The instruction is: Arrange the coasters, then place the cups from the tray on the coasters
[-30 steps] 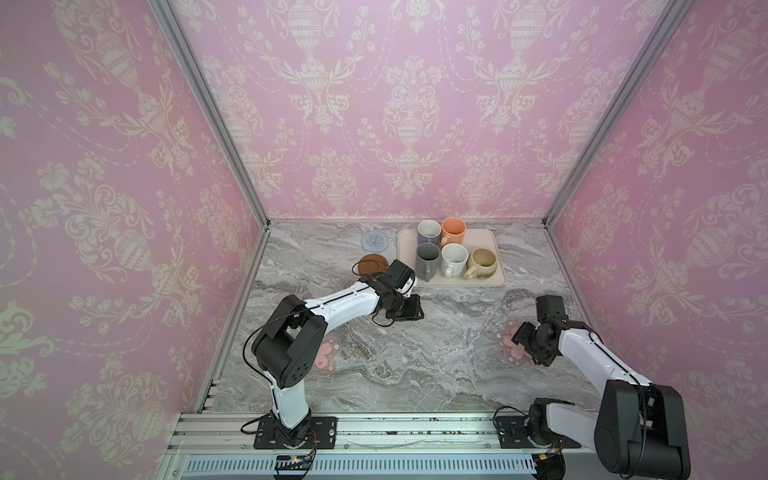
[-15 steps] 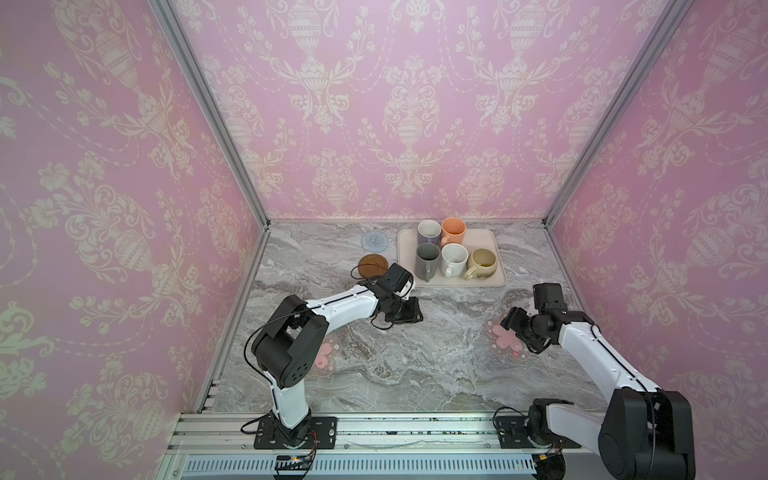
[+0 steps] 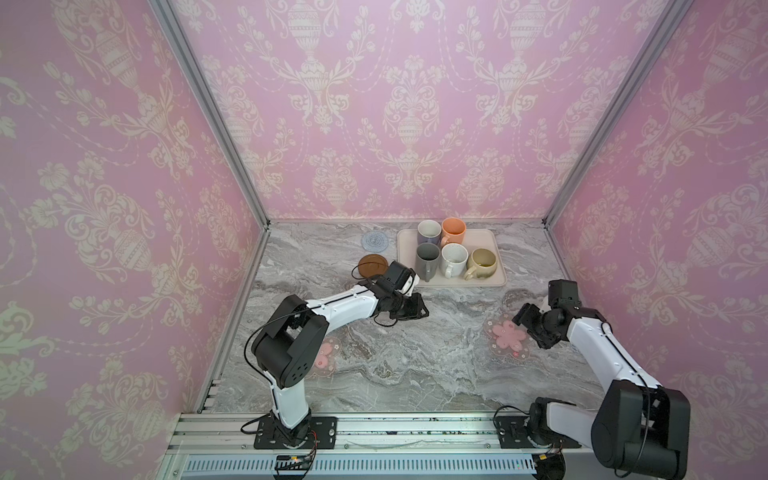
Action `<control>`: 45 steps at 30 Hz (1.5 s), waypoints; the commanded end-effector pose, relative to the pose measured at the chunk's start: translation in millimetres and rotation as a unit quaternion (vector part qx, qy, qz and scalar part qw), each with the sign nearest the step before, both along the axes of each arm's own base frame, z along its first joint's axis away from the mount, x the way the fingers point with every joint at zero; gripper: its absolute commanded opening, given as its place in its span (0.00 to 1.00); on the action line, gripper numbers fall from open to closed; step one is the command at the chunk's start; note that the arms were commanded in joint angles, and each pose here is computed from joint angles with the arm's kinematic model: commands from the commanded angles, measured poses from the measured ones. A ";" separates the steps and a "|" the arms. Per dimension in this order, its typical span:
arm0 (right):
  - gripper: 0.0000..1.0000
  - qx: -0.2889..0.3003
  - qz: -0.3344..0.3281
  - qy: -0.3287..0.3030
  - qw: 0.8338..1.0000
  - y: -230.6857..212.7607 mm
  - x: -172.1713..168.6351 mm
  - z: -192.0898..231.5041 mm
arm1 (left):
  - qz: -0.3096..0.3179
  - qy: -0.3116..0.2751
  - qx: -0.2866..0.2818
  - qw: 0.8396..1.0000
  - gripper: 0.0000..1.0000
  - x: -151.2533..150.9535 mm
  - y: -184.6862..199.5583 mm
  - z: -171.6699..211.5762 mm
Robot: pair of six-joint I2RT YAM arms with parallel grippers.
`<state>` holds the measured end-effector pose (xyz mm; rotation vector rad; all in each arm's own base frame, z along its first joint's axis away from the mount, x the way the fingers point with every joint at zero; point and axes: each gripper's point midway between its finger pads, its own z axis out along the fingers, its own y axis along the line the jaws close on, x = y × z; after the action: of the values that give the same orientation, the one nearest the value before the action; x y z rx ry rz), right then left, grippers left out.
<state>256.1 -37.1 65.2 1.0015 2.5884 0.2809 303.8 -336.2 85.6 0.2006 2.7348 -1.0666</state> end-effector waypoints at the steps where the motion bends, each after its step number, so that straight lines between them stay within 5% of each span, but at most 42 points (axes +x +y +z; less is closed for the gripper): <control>1: 0.74 0.003 -0.001 0.027 1.000 -2.6 -17.0 -14.7 | -0.001 0.014 -0.017 1.000 0.31 -2.5 -3.5 -2.8; 20: 0.72 0.077 0.031 0.051 0.995 28.4 -16.9 -60.9 | -0.020 0.036 -0.044 0.998 0.31 -11.7 -29.1 -12.1; 45: 0.71 0.053 0.148 0.069 0.985 88.4 -14.6 -58.7 | -0.030 0.083 -0.060 0.994 0.32 -17.9 -74.8 -46.2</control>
<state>280.1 47.0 29.1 0.6226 2.7103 0.4822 283.5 -402.9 40.9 0.2035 2.8076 -1.2851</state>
